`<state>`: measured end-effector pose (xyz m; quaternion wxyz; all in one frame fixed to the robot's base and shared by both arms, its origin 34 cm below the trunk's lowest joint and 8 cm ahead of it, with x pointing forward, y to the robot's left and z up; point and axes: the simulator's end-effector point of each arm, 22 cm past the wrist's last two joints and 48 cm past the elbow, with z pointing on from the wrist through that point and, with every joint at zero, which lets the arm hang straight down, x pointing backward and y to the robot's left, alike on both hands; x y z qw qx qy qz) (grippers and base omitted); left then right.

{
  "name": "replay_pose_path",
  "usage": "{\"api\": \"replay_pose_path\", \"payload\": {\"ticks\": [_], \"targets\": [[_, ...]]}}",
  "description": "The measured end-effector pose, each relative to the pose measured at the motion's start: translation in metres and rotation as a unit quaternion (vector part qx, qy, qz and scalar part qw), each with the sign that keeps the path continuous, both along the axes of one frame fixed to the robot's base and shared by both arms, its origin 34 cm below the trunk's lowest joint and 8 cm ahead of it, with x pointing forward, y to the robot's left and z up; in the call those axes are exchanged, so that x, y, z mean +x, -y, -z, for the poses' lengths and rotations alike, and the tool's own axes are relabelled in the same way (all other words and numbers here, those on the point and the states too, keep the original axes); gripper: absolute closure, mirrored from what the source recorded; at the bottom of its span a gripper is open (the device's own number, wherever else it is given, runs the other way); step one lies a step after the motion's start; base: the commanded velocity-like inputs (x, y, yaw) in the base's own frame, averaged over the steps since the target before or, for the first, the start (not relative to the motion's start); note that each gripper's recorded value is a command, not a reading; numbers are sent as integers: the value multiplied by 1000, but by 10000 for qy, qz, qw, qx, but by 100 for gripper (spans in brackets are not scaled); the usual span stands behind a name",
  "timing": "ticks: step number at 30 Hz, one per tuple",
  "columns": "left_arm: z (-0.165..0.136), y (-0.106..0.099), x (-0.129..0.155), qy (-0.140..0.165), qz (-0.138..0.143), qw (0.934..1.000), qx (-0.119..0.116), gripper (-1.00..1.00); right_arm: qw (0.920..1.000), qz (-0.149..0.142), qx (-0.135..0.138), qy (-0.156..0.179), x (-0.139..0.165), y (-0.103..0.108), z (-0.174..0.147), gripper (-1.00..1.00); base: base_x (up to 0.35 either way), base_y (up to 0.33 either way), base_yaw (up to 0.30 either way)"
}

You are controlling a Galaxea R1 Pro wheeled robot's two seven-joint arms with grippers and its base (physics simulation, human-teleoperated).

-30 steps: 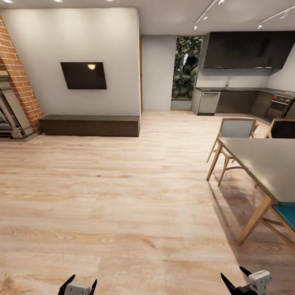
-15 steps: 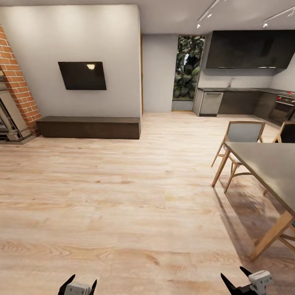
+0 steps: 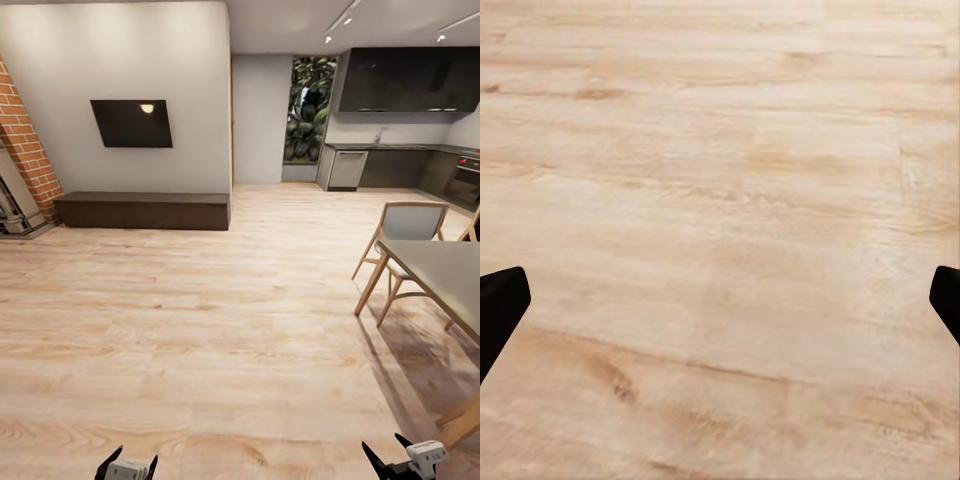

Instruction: Put the three can of soda from the living room inside the tash can in the kitchen.

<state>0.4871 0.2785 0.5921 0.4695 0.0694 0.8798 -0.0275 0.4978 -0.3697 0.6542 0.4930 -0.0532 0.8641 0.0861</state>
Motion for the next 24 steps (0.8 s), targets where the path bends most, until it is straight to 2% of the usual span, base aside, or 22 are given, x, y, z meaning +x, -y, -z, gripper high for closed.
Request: {"api": "replay_pose_path", "payload": {"ticks": [11, 24], "targets": [[1, 0, -1, -9, 0, 10000, 0, -100, 10000, 22, -12, 2, 0, 1, 0, -100, 328, 73, 0], [12, 0, -12, -178, -26, 9998, -28, -100, 10000, 33, 21, -61, -4, 0, 5, -100, 328, 26, 0]]}}
